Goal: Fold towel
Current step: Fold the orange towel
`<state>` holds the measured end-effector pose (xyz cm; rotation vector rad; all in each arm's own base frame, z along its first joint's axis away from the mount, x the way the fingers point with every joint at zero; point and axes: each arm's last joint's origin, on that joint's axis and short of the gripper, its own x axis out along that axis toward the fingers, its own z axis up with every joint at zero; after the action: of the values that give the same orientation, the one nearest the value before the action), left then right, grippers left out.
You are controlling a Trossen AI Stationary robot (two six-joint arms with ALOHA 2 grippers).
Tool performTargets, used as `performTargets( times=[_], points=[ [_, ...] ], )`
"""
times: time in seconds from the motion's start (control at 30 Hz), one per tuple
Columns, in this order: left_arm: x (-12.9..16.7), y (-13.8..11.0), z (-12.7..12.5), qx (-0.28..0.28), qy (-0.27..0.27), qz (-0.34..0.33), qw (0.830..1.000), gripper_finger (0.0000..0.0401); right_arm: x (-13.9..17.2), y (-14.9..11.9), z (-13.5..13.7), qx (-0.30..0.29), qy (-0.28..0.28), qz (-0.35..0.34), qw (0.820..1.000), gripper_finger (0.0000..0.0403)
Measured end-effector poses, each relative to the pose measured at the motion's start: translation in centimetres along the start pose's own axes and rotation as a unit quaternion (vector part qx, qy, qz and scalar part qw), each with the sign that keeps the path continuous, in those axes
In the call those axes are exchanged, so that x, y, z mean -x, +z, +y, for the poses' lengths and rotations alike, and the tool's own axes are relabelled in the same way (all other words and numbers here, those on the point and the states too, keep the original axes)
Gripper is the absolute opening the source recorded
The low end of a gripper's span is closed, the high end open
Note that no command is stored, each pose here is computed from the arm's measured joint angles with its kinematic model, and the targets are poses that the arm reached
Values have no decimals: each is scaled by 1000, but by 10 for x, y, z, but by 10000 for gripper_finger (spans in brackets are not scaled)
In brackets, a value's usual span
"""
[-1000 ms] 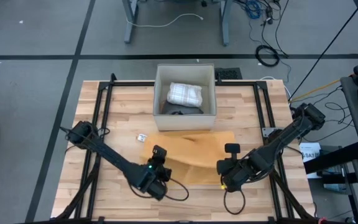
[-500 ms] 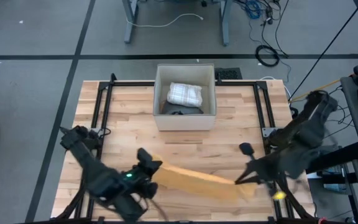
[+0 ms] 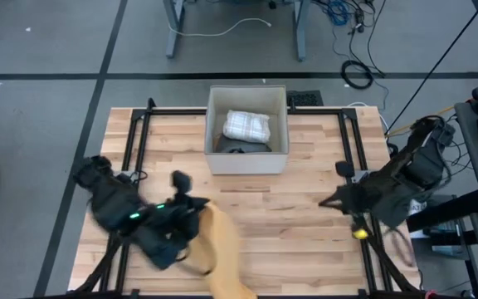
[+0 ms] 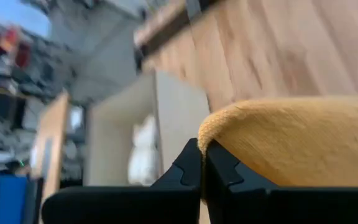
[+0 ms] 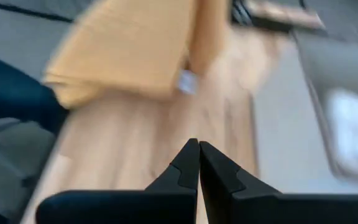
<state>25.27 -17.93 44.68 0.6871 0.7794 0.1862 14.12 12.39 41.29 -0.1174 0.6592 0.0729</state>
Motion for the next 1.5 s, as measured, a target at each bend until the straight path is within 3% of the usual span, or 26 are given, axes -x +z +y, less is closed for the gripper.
performTargets(
  times=[0.1,0.27,0.43,0.63,0.8,1.17,1.4,1.5],
  points=[
    [-33,-5,1,-11,3,58,998,0,-11,-9,-3,-27,-35,26,999,0],
    [-78,-19,1,-31,-12,141,990,0,-34,-22,4,-40,-38,34,998,11],
    [-87,-24,-2,-63,-24,157,985,0,-65,-37,11,-52,-34,27,998,54],
    [-75,-14,-10,-104,-37,112,988,0,-113,-60,15,-46,-32,-31,998,129],
    [-57,1,-12,-122,-39,43,991,0,-147,-77,8,-35,-36,-74,996,162],
    [-29,30,-3,-143,-5,-85,986,0,-204,-80,10,14,54,-126,990,161],
    [-28,36,4,-137,6,-108,985,0,-237,-92,2,5,23,-86,996,160],
    [-27,37,4,-139,1,-114,984,0,-246,-96,-6,-8,-15,-74,997,160]
  ],
)
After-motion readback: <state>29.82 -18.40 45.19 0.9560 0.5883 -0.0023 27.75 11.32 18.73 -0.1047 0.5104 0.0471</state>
